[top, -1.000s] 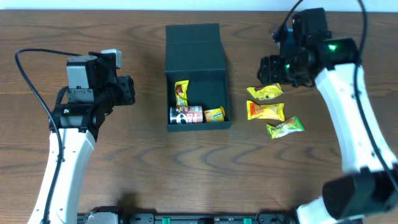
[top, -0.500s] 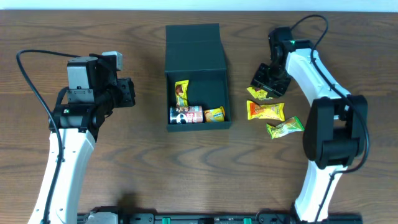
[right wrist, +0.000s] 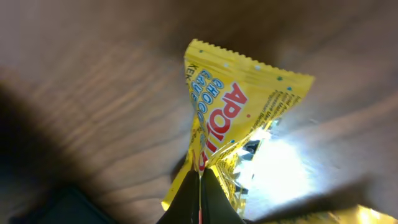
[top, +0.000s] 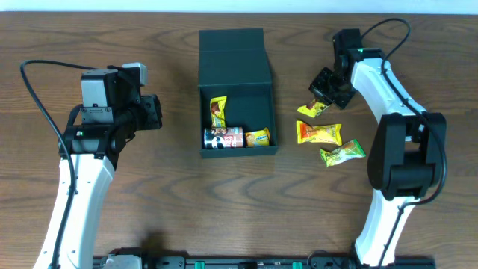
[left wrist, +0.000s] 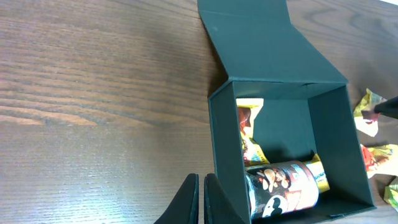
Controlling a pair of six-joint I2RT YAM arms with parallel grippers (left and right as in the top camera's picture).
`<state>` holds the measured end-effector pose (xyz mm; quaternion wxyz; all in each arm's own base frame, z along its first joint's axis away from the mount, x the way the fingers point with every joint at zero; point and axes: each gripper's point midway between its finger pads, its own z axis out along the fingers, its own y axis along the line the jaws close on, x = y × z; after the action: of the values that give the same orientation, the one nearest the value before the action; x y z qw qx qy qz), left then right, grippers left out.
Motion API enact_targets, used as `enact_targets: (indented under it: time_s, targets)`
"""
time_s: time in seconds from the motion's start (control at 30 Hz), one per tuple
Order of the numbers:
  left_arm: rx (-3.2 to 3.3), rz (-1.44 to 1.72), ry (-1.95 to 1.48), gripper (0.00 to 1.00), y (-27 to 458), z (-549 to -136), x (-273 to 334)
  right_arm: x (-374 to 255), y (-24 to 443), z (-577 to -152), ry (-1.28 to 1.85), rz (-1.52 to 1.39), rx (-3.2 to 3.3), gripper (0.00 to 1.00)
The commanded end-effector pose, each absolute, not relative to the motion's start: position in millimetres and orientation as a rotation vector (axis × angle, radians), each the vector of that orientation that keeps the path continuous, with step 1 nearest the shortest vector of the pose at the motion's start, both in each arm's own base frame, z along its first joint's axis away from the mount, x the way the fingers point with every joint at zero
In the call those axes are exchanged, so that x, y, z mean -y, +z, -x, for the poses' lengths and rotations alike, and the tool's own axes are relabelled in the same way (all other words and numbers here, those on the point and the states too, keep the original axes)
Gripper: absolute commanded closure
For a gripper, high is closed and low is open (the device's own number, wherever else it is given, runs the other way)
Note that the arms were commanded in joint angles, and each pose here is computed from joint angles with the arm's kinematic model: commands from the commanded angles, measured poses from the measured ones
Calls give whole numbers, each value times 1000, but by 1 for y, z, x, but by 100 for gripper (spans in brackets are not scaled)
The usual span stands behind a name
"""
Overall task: Pack container
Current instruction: 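Carry the Apollo packet into the box and release it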
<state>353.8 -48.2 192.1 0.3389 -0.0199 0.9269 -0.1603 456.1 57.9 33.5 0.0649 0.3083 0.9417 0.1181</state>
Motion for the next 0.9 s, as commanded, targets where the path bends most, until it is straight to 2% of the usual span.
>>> enact_targets:
  time_s: [0.0,0.2,0.33,0.5,0.63,0.87]
  targets:
    - [-2399,48,-391,94,197,-355,44,-76,49,-468,512,-745,-2855,99]
    - [-2407,50,-392,94,196,-353,44,-99,133,-482,524,-325,-2812,99]
    - [-2407,50,-391,94,196,-353,44,-131,189,-468,515,-7,-2768,98]
    - [-2406,52,-387,94,196,-354,44,-183,236,-440,527,309,-2686,98]
    - [-2406,54,-383,94,196,-354,43,-226,230,-420,541,480,-2685,99]
    - [-2415,56,-380,94,194,-352,43,-270,160,-400,501,516,-2867,99]
